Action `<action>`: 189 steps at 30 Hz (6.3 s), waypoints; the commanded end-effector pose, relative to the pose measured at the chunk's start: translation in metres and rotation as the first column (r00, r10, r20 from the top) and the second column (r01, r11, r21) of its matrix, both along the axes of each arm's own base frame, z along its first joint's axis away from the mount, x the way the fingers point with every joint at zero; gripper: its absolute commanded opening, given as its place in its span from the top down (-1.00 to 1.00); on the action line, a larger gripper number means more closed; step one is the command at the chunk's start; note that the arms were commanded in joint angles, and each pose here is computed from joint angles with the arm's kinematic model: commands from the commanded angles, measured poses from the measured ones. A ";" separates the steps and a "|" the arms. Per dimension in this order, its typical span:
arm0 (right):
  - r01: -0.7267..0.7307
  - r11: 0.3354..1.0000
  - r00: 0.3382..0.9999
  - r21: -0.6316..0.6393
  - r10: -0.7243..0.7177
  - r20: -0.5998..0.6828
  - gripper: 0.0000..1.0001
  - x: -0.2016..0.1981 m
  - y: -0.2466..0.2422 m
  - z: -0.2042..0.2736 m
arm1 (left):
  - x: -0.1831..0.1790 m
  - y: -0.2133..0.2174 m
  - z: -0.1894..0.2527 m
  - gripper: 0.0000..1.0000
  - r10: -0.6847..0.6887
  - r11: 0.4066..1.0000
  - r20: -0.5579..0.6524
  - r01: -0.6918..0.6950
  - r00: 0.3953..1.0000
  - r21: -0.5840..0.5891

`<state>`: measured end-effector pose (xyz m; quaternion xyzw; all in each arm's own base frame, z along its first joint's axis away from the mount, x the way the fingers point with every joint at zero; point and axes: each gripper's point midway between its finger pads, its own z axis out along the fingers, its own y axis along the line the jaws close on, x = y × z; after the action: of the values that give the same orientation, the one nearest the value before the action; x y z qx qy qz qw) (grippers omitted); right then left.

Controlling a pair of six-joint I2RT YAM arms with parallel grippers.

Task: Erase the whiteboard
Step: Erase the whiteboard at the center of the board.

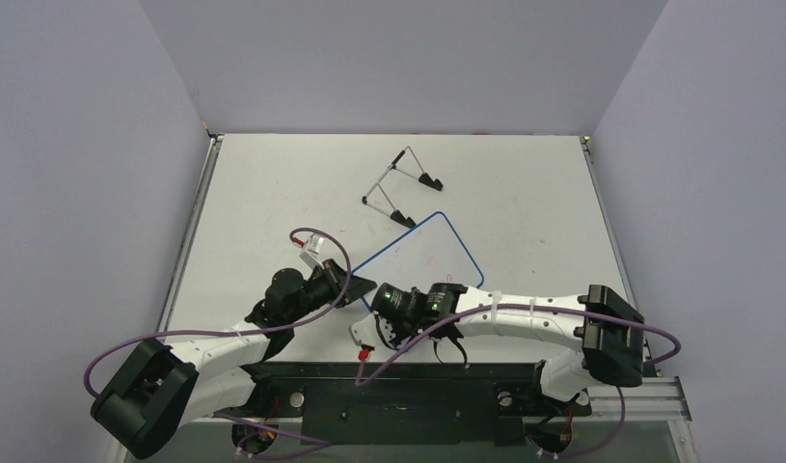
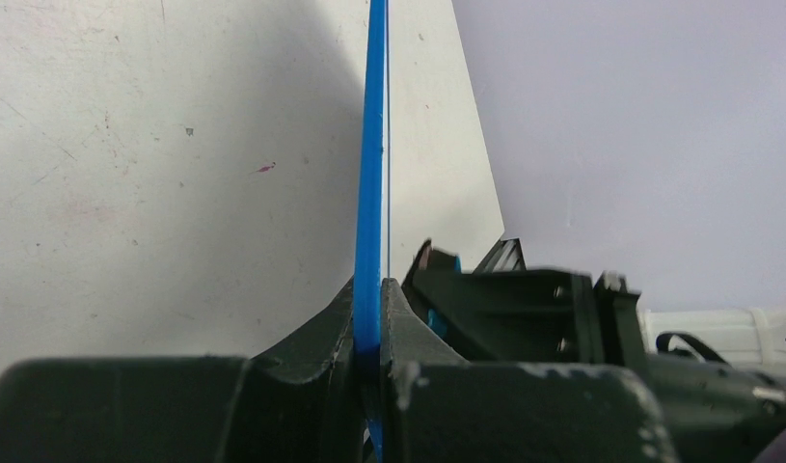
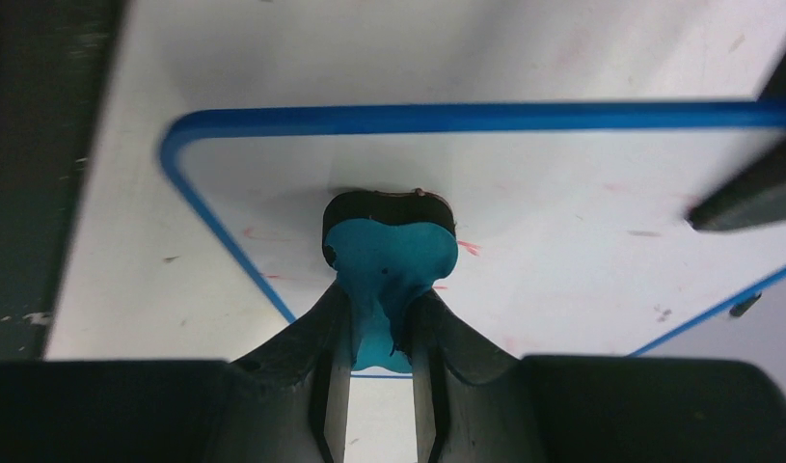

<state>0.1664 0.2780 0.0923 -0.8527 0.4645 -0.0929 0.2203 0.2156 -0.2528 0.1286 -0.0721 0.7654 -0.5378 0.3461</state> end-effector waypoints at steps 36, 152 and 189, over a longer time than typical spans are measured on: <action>-0.152 0.988 0.975 0.009 0.152 -0.162 1.00 -0.045 -0.010 -0.014 | -0.001 -0.010 0.033 1.00 -0.049 0.994 0.092 0.057 0.995 -0.092; -0.101 0.995 0.995 0.023 0.100 0.022 1.00 -0.033 -0.008 -0.012 | -0.005 -0.008 0.036 1.00 -0.060 0.994 0.118 0.070 0.991 -0.086; 0.127 0.990 0.984 0.067 -0.117 -0.137 1.00 0.015 -0.044 -0.019 | -0.007 -0.005 0.038 1.00 -0.056 0.993 0.124 0.068 0.991 -0.096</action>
<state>0.2086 0.2323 0.0821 -0.7902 0.5656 -0.0593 0.2283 0.2071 -0.2514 0.1272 -0.0575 0.7634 -0.5470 0.3387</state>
